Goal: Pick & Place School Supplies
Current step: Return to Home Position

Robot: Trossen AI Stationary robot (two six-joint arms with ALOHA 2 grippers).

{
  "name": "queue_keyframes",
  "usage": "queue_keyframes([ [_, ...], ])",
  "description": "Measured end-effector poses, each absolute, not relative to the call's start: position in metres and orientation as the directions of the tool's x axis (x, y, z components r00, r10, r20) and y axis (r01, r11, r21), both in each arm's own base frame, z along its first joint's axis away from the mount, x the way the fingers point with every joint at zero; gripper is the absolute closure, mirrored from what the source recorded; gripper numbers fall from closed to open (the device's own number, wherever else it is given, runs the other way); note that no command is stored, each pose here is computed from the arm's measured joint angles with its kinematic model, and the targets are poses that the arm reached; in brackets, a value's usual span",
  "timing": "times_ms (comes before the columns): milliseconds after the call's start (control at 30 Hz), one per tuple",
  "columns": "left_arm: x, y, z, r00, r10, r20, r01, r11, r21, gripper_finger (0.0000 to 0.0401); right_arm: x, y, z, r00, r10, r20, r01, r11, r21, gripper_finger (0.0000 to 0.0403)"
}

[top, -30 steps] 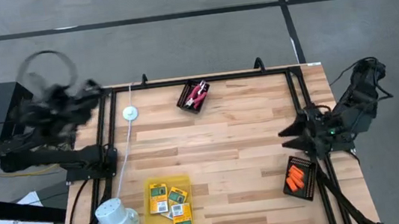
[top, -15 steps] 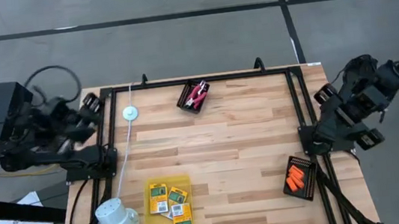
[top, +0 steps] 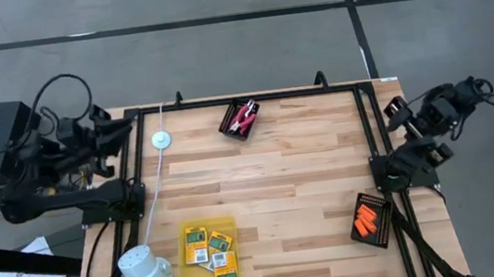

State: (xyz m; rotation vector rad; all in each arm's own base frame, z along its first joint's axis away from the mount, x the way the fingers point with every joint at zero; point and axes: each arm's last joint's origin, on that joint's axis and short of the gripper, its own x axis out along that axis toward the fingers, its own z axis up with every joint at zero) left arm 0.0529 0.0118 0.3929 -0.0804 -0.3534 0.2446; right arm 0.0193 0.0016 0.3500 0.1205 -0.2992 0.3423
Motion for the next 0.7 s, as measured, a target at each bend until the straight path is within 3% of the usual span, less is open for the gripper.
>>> queue_keyframes([
  [100, 0.038, 0.009, 0.377, 0.903, 0.252, 0.348, -0.215, 0.966, -0.142, 0.0306, 0.021, 0.001, 0.323, 0.914, 0.257, 0.314, -0.299, 0.949, 0.096, 0.0182],
  [167, 0.029, 0.008, 0.361, 0.897, 0.249, 0.365, -0.200, 0.965, -0.167, 0.0306, 0.027, 0.004, 0.307, 0.966, 0.170, 0.194, -0.186, 0.980, 0.067, 0.0182],
  [200, 0.027, 0.007, 0.352, 0.894, 0.248, 0.372, -0.191, 0.964, -0.185, 0.0306, 0.027, 0.003, 0.308, 0.968, 0.158, 0.197, -0.181, 0.978, 0.104, 0.0182],
  [333, 0.033, 0.009, 0.306, 0.900, 0.275, 0.337, -0.189, 0.945, -0.266, 0.0306, 0.033, 0.009, 0.293, 0.977, 0.161, 0.140, -0.184, 0.969, 0.163, 0.0182],
  [533, 0.066, 0.015, 0.265, 0.935, 0.295, 0.196, -0.226, 0.923, -0.312, 0.0306, 0.032, 0.010, 0.298, 0.963, 0.207, 0.174, -0.245, 0.939, 0.240, 0.0182],
  [700, 0.069, 0.015, 0.250, 0.931, 0.268, 0.246, -0.173, 0.921, -0.348, 0.0306, 0.027, 0.005, 0.305, 0.962, 0.205, 0.182, -0.244, 0.942, 0.231, 0.0182],
])
